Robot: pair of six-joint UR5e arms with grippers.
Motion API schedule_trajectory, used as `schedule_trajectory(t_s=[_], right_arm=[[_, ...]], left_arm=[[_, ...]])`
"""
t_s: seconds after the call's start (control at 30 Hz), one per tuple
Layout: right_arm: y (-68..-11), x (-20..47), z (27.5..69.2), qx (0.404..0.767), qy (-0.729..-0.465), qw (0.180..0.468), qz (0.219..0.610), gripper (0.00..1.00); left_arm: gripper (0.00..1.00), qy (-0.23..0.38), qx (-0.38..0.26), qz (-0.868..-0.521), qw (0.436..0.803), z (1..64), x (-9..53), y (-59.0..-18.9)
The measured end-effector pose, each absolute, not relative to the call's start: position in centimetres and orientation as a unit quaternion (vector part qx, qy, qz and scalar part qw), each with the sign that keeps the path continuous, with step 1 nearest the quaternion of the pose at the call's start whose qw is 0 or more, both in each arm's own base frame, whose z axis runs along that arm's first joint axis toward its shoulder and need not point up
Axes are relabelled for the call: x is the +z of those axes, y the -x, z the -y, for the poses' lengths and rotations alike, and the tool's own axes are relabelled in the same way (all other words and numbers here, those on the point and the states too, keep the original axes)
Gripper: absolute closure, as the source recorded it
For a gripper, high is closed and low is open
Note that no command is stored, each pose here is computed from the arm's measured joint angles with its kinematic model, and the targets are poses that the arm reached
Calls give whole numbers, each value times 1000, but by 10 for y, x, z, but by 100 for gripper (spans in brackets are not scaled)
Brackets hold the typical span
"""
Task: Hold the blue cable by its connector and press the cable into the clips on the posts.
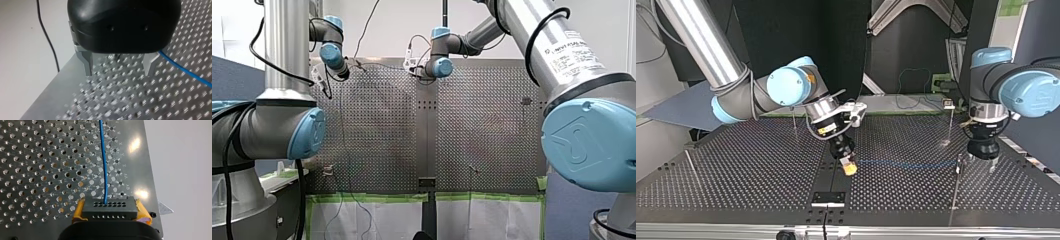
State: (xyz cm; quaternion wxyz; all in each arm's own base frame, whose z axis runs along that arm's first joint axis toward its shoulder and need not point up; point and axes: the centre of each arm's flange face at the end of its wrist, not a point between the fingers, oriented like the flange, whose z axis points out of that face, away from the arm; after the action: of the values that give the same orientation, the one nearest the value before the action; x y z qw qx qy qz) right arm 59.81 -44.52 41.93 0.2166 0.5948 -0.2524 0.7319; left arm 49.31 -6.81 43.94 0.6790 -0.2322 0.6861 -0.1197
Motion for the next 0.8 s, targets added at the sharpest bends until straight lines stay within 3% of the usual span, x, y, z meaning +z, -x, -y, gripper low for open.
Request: schedule_trajectory(t_s=[0.37, 0.8], right_arm=[[-600, 418, 441, 729, -600, 215, 250, 100], [-600, 417, 440, 725, -602, 217, 255, 100]], left_arm=[[0, 225, -147, -719, 641, 90, 430, -444], [0, 204, -117, -731, 640, 99, 421, -397]])
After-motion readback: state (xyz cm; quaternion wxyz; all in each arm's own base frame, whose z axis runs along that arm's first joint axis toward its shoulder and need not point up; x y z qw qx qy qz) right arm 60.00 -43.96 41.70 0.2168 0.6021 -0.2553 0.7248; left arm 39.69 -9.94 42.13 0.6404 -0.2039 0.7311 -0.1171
